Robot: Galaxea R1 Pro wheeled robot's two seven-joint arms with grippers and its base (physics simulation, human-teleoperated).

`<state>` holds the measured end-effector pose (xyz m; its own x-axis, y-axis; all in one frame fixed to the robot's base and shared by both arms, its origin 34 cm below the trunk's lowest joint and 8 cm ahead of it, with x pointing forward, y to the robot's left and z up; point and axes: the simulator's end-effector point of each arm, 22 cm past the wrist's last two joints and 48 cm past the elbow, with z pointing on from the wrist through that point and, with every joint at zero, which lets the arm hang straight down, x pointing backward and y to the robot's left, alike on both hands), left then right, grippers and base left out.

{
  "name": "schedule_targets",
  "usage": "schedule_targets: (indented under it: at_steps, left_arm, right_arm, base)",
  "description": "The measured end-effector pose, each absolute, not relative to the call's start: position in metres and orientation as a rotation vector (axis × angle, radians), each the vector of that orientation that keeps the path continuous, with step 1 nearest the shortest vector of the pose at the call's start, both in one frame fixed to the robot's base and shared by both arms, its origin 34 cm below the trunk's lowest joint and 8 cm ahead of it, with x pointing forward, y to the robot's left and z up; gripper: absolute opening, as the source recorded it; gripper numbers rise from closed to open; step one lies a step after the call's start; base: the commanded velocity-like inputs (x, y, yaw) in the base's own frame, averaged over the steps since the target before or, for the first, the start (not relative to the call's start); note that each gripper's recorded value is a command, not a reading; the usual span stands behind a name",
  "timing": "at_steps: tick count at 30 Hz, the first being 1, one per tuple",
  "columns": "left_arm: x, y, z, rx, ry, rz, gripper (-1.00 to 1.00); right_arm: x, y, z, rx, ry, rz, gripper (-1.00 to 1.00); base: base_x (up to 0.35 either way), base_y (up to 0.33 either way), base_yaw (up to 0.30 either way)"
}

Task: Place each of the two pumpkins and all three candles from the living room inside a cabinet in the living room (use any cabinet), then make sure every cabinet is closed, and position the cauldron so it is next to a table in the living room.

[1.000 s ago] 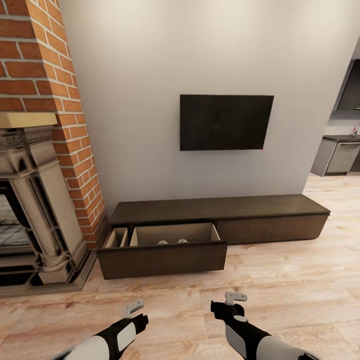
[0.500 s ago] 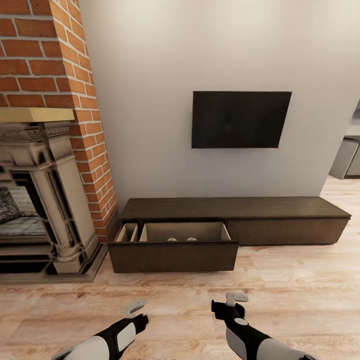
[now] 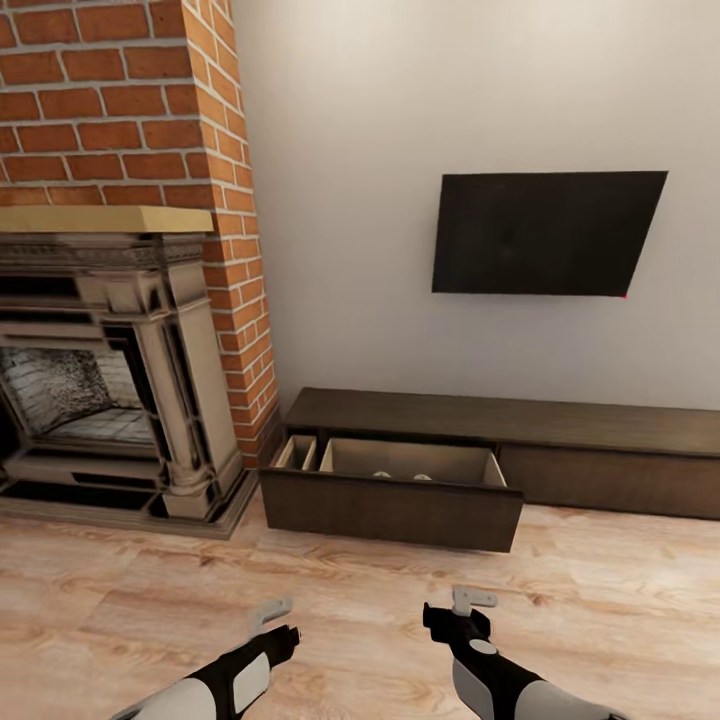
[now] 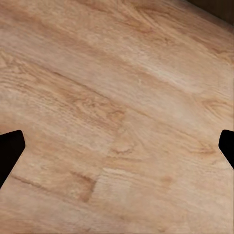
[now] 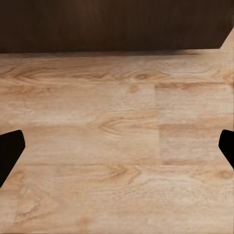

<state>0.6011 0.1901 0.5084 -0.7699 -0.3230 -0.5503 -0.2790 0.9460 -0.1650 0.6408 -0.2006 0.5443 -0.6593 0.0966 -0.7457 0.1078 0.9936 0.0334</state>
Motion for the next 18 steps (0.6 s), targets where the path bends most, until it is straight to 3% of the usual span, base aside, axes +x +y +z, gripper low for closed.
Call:
schedule_targets:
  at_steps: [7, 11, 18]
  left_arm:
    - [0.623, 0.2, 0.512, -0.414, 2.421, -0.088, 1.0]
    - [0.642, 0.17, 0.522, -0.269, 2.373, -0.169, 1.0]
    - [0.644, 0.159, 0.511, -0.224, 2.364, -0.204, 1.0]
  right_arm:
    - [0.639, -0.202, 0.531, 0.14, 2.293, -0.019, 1.0]
    - [0.641, -0.208, 0.525, 0.145, 2.273, -0.029, 1.0]
    - [0.642, -0.215, 0.514, 0.16, 2.238, -0.039, 1.0]
  base:
    - [0.0, 0.0, 0.293]
    - [0.0, 0.0, 0.257]
    - [0.0, 0.0, 0.039]
